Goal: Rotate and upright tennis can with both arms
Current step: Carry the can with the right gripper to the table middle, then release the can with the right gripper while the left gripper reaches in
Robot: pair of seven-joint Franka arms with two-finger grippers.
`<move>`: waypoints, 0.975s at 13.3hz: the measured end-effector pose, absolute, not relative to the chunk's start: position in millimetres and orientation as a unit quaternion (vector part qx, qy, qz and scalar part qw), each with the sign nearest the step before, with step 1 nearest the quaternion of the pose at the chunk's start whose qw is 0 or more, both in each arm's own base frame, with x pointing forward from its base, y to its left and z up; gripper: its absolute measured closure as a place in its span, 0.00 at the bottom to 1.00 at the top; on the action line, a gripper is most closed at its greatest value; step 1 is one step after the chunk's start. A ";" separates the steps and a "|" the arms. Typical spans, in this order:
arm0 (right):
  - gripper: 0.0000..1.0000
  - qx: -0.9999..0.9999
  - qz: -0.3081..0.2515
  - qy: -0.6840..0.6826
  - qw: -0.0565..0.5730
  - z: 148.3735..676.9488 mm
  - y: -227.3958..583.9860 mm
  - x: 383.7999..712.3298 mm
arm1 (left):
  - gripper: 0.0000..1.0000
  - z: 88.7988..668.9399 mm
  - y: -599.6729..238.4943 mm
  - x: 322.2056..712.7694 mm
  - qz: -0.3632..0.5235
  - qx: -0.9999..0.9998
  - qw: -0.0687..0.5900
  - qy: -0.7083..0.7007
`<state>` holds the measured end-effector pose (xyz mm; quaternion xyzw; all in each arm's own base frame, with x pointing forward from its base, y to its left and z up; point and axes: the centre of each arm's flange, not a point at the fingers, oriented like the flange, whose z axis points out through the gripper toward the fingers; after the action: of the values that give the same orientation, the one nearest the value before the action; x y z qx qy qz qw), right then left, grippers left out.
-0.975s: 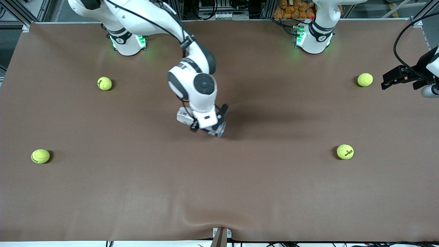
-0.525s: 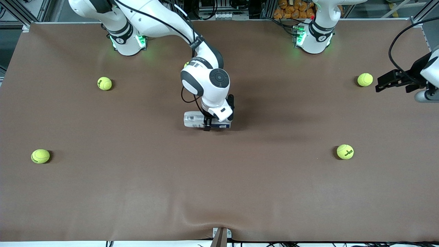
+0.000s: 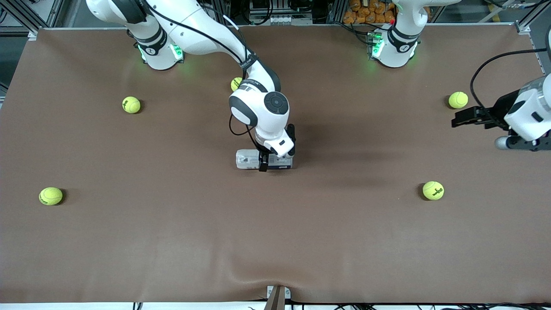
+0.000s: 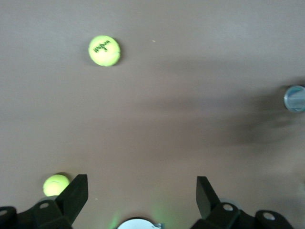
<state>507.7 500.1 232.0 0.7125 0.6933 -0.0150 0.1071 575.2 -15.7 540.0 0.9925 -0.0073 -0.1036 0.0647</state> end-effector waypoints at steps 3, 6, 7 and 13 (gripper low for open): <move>0.00 0.717 -0.032 0.687 0.116 266.7 504.6 513.6 | 0.00 519.4 -25.1 581.3 -0.126 0.986 0.106 -0.004; 0.00 0.729 -0.046 0.671 0.128 346.4 500.9 516.7 | 0.00 496.2 -37.6 590.1 -0.147 0.975 0.169 0.004; 0.00 0.736 -0.052 0.662 0.133 382.1 491.9 516.9 | 0.00 489.0 -40.2 593.0 -0.154 0.970 0.191 0.009; 0.00 0.839 -0.039 0.515 0.173 541.4 313.1 609.2 | 0.00 414.6 -43.2 615.3 -0.190 0.926 0.327 0.002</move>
<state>609.2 313.1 541.4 0.8388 0.5148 -0.0392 0.1730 615.3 -43.2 414.6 0.9258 0.0015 -0.1902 0.3266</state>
